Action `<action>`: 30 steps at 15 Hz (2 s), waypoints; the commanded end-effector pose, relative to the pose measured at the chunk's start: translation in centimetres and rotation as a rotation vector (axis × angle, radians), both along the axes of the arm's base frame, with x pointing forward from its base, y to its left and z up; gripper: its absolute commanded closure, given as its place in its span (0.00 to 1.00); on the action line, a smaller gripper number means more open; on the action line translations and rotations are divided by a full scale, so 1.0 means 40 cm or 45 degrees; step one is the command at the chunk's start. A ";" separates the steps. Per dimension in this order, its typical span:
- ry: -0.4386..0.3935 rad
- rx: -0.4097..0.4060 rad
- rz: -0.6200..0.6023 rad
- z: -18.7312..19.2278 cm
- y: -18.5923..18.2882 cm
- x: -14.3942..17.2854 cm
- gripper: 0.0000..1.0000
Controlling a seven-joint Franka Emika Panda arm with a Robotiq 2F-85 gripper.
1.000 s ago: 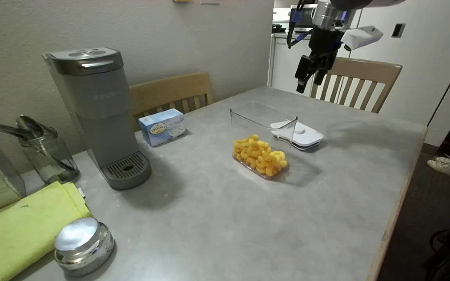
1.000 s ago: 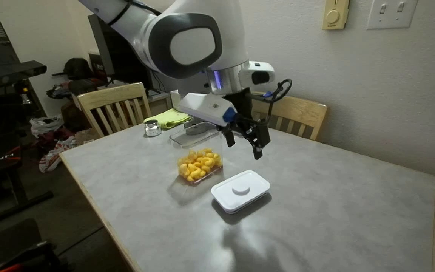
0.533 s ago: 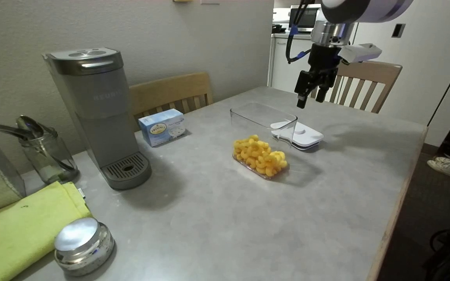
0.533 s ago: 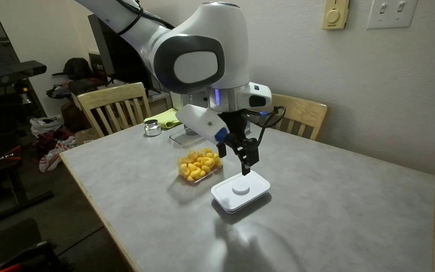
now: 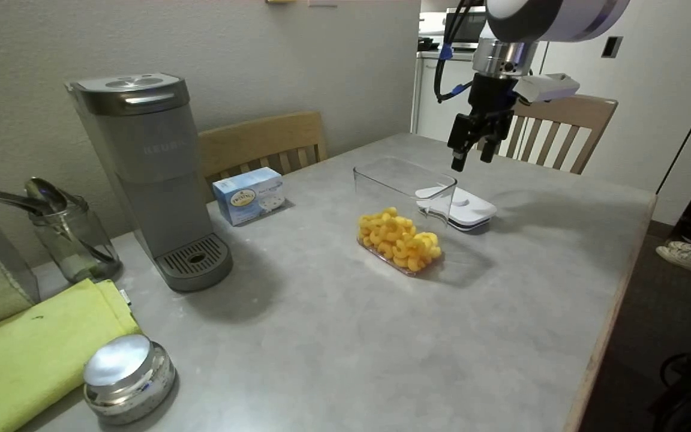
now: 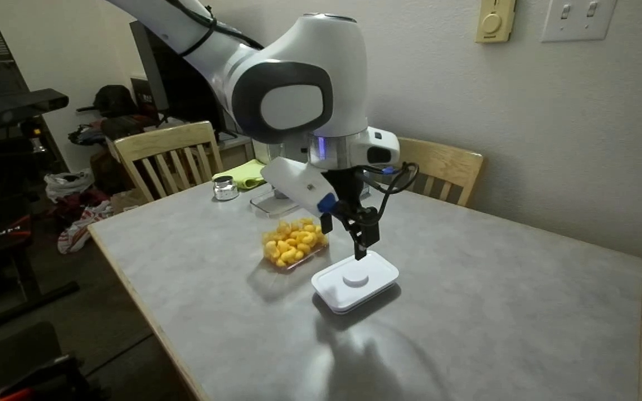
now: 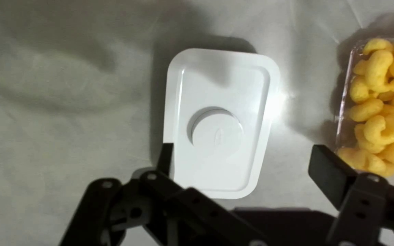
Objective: Pick the lid on the table and put it on the storage jar
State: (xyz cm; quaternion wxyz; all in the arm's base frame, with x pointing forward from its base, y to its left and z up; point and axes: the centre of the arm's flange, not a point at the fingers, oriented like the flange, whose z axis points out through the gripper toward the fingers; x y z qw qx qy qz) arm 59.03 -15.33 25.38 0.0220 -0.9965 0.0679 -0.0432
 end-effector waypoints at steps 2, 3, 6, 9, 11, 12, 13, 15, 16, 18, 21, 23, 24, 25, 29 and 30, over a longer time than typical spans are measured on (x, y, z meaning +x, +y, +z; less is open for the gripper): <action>-0.016 -0.022 -0.019 -0.022 -0.005 0.009 0.00; -0.019 -0.012 -0.029 -0.032 -0.010 0.013 0.00; -0.016 0.007 -0.043 -0.062 -0.021 0.029 0.00; -0.005 0.018 -0.062 -0.095 -0.033 0.059 0.00; -0.004 0.026 -0.055 -0.117 -0.041 0.088 0.00; 0.000 0.030 -0.053 -0.133 -0.044 0.106 0.00; 0.001 0.031 -0.059 -0.142 -0.045 0.122 0.00; 0.008 0.052 -0.045 -0.167 -0.048 0.151 0.00; 0.013 0.060 -0.039 -0.183 -0.049 0.166 0.00; 0.026 0.067 -0.042 -0.214 -0.048 0.185 0.00; 0.040 0.067 -0.055 -0.244 -0.049 0.200 0.00; 0.036 0.049 -0.083 -0.232 -0.050 0.206 0.00; 0.033 0.039 -0.112 -0.226 -0.049 0.205 0.00; 0.031 0.032 -0.135 -0.216 -0.049 0.204 0.00; 0.021 0.019 -0.206 -0.186 -0.052 0.193 0.00; 0.018 0.021 -0.217 -0.181 -0.053 0.189 0.00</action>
